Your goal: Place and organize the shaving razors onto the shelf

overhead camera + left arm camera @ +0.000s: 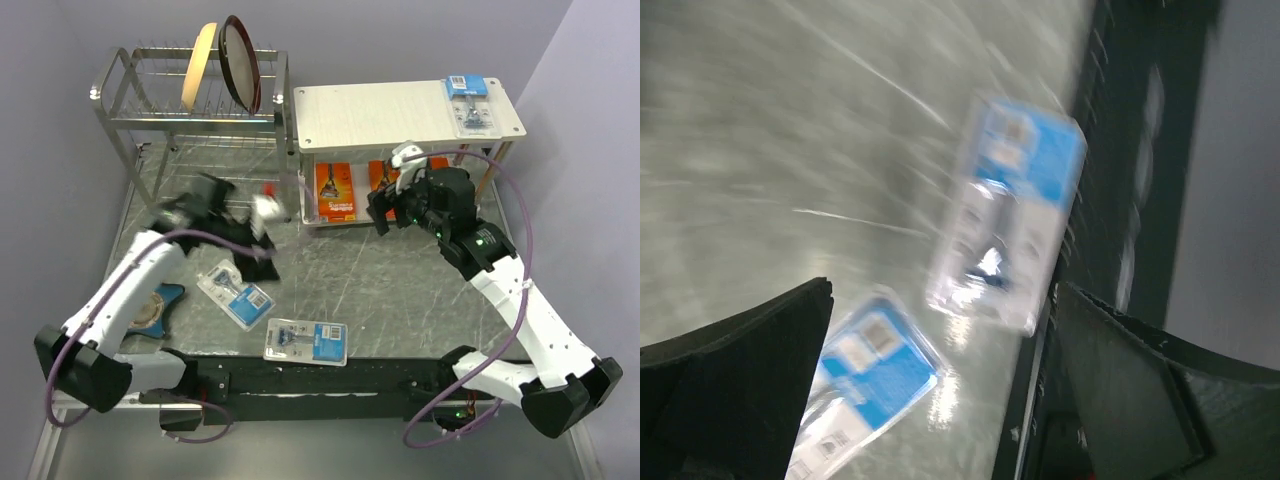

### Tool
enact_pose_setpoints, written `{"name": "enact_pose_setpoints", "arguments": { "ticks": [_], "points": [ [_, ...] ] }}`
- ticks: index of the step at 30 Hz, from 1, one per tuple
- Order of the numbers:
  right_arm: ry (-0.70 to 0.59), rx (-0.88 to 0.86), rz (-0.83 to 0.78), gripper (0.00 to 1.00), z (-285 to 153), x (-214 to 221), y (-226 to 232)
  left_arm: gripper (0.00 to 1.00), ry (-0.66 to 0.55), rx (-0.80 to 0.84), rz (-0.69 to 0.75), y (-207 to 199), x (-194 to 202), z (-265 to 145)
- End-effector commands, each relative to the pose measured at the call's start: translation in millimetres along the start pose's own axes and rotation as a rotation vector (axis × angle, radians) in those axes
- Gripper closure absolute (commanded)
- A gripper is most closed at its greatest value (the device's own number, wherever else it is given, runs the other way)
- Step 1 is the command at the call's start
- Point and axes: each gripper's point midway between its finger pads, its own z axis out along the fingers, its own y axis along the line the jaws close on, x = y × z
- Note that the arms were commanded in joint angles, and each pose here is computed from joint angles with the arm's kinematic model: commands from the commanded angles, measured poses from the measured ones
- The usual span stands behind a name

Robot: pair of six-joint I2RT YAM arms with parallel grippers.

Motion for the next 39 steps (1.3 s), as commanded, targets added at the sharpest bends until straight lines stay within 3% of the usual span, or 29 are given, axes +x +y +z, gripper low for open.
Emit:
{"name": "enact_pose_setpoints", "arguments": {
  "ticks": [1, 4, 7, 10, 14, 18, 23, 31, 39],
  "points": [
    [-0.125, 0.262, 0.146, 0.0, -18, -31, -55, 0.01, 0.287, 0.11, 0.289, -34, 76, 35],
    [-0.125, 0.315, 0.213, 0.0, -22, -29, -72, 0.03, 0.247, 0.112, 0.357, -46, 80, 62],
    [-0.129, 0.367, 0.297, 0.0, -32, -26, -98, 0.14, 0.226, 0.146, 0.365, -59, 83, 86],
    [-0.11, 0.4, 0.343, 0.0, -37, -18, -112, 0.16, 0.259, 0.139, 0.375, -56, 94, 103],
    [-0.198, 0.4, 0.42, 0.0, -45, -30, -118, 0.22, 0.358, 0.159, 0.434, -53, 119, 121],
    [-0.275, 0.334, 0.419, 0.0, -43, -54, -112, 0.37, 0.429, 0.227, 0.392, -64, 130, 138],
    [-0.285, 0.299, 0.356, 0.0, -46, -60, -107, 0.42, 0.495, 0.267, 0.405, -74, 152, 150],
    [-0.26, 0.337, 0.378, 0.0, -46, -40, -112, 0.54, 0.57, 0.192, 0.415, -69, 170, 172],
    [-0.265, 0.357, 0.368, 0.0, -49, -41, -116, 0.83, 0.576, 0.2, 0.425, -77, 156, 164]
  ]
}}
